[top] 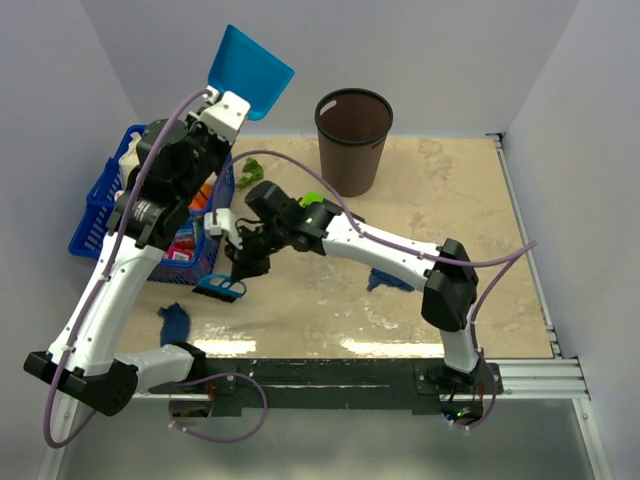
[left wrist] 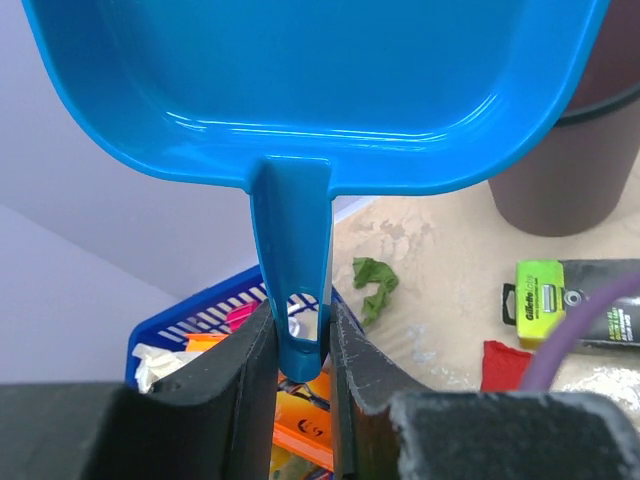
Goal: Sweep away the paper scraps from the table
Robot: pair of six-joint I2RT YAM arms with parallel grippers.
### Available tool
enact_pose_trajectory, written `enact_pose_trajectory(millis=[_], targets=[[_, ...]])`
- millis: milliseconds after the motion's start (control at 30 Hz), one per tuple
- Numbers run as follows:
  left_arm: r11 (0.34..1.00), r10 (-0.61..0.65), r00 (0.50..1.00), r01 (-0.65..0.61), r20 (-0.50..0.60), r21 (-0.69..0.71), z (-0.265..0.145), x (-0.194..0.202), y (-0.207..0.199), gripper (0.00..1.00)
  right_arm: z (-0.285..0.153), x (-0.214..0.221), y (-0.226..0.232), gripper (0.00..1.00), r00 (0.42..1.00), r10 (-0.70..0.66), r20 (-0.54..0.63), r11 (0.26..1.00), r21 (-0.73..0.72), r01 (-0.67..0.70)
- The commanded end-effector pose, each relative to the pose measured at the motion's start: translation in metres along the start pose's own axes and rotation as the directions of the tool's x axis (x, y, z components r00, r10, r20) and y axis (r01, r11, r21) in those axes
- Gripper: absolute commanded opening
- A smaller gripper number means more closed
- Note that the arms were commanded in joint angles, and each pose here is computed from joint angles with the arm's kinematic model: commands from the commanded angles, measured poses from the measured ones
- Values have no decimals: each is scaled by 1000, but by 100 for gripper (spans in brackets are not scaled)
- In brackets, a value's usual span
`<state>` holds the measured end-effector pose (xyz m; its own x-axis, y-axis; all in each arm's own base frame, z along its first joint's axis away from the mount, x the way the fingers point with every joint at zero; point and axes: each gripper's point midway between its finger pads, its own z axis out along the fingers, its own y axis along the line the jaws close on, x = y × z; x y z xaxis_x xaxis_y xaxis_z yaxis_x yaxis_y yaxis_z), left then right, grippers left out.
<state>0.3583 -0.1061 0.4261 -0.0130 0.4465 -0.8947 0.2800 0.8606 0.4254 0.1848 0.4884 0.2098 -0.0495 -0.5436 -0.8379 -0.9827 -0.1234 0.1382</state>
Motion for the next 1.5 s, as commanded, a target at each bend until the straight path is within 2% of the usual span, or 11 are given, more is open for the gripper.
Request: enact_pose_trajectory(millis=[0,133,200,233,467,800,900,1133,1267,1400,1467], targets=[[990,-24,993,40,114,-137,-20,-40,44,0,23,-61,12,0,973,-117,200,993,-2,120],[978,-50,987,79,151,-194,-22,-52,63,0,56,-89,16,0,940,-130,316,990,-2,138],[972,-62,987,93,146,-218,-19,-50,71,0,78,-86,11,0,936,-99,337,994,-14,110],[969,-71,986,105,153,-223,-20,-53,74,0,84,-101,15,0,918,-108,382,993,-11,122],[967,-61,987,96,150,-235,-25,-51,80,0,138,-106,17,0,899,-133,418,989,3,145],[969,-69,986,102,152,-224,-39,-46,84,0,159,-51,19,0,928,-241,285,969,28,244],[969,-70,986,103,149,-226,-40,-44,85,0,153,-52,24,0,911,-283,299,958,36,285],[971,-84,985,114,148,-210,-40,-41,82,0,161,-34,38,0,866,-436,245,898,55,437],[974,-83,984,113,156,-197,-41,-43,80,0,153,-28,37,0,868,-457,191,889,62,454],[982,-65,989,88,135,-170,-33,-33,72,0,120,-11,32,0,870,-487,82,873,77,482],[987,-59,991,77,122,-144,-26,-29,66,0,107,19,29,0,886,-463,6,885,62,462]])
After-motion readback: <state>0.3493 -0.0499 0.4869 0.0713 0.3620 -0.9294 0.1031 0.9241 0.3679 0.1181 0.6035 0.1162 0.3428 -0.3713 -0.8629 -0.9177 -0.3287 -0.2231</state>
